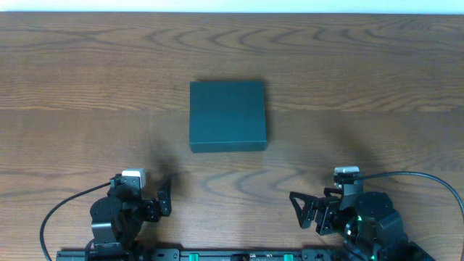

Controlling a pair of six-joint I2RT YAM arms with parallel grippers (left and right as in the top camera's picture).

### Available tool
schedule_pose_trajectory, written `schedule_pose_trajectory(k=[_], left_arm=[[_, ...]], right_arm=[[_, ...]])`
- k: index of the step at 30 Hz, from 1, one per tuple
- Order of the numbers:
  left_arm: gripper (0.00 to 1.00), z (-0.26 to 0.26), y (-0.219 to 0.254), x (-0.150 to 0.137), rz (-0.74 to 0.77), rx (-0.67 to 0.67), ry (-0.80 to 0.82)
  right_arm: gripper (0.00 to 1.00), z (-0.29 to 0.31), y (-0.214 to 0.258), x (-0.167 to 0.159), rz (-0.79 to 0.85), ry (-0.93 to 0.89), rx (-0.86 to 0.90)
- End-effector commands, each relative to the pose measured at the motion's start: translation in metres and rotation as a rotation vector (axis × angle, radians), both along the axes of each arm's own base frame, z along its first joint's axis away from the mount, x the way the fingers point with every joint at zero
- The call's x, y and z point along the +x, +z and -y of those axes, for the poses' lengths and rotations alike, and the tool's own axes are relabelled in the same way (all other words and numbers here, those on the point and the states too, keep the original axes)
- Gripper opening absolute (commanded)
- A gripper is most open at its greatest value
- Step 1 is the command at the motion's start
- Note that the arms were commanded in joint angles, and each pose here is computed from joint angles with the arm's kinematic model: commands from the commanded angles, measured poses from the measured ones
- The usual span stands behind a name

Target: Pack container

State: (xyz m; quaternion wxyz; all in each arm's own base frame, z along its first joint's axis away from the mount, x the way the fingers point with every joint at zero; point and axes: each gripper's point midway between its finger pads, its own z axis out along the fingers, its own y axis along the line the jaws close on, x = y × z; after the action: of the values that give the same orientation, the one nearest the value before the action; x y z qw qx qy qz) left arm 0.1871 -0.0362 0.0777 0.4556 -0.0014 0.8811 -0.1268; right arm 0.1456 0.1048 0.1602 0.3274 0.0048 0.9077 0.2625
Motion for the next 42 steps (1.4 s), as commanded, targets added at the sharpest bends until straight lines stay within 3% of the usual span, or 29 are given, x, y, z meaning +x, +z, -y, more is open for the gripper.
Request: schedule_pose_trajectory(k=[1, 20, 22, 31, 42], left_arm=[[0.95, 0.002, 0.000, 0.000, 0.001, -0.024, 0.000], [0.96, 0.002, 0.000, 0.000, 0.001, -0.024, 0.000], [0.95, 0.002, 0.000, 0.000, 0.001, -0.024, 0.000], [0.95, 0.002, 0.000, 0.000, 0.001, -0.024, 0.000], [0.95, 0.002, 0.000, 0.000, 0.001, -0.025, 0.001]], right_arm=[[0.99, 0.001, -0.002, 0.000, -0.004, -0.006, -0.002], [0.99, 0.001, -0.002, 0.000, -0.004, -0.006, -0.002], [0.99, 0.010, -0.003, 0.005, 0.042, -0.012, -0.081], [0.99, 0.077, -0.009, 0.029, 0.199, -0.323, -0.296], [0.99, 0.079, -0.068, 0.039, 0.251, -0.370, -0.265]])
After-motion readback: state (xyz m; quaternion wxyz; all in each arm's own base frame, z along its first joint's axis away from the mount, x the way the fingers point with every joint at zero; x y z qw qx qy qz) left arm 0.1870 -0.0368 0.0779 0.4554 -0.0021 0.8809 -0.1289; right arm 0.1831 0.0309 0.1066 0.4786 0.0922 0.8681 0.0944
